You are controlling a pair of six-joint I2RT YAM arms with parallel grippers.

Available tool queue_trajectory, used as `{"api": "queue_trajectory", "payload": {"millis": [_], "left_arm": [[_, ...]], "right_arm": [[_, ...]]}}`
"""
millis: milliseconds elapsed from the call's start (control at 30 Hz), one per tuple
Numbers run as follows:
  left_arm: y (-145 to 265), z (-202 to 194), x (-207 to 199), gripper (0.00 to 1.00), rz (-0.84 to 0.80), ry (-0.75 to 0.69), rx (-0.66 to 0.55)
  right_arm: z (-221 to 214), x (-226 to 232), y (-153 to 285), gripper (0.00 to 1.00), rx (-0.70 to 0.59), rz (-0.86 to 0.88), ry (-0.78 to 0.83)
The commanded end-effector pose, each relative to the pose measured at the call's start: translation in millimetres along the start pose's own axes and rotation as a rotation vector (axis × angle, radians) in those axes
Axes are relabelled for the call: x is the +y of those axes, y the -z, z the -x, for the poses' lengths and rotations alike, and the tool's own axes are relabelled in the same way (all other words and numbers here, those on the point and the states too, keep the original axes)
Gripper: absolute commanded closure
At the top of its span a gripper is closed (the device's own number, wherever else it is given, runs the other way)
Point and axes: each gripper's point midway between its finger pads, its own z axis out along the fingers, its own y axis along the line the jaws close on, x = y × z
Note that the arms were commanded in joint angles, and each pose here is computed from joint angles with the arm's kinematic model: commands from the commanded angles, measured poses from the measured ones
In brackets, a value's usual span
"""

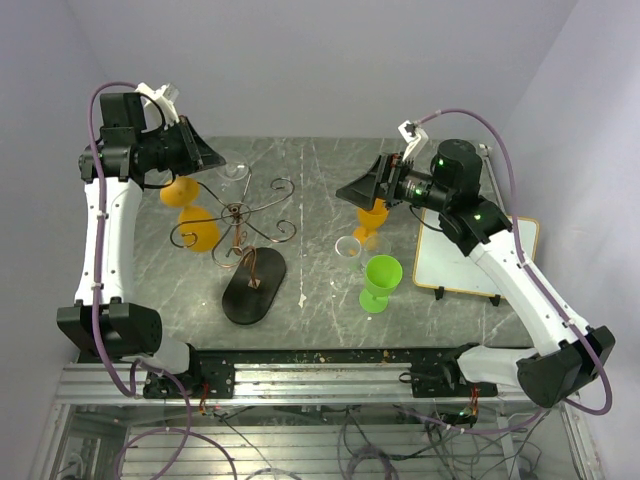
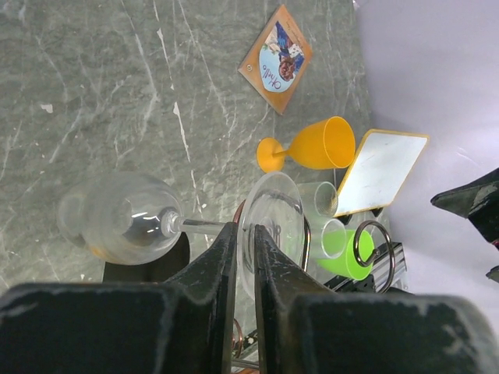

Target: Take the wine glass off the wine glass rack

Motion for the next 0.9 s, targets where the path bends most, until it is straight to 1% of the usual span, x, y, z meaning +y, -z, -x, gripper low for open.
{"api": "queue_trajectory", "payload": {"millis": [0,267,467,867], "left_arm": [[4.8,-2.2,-11.2,0.85,-0.030,0.022,-0.002],[11.1,-4.6,-22.5,0.93,-0.066,0.080,-0.030],[16.6,1.3,-41.3,0.93,-0.153,0.141,-0.082],[26.1,14.3,-48.3,0.93,-0.134,0.187,-0.146]], "right_arm": [[4.7,9.1,7.2,0.03,-0.026,0.012,0.016],[6.2,11.6,8.0,0.03,-0.033,0.019,0.012],[5.1,11.2,7.8,0.03,-0.032,0.021,0.008],[7.2,14.1,8.0,0.03,-0.037,0.031,0.004]]}}
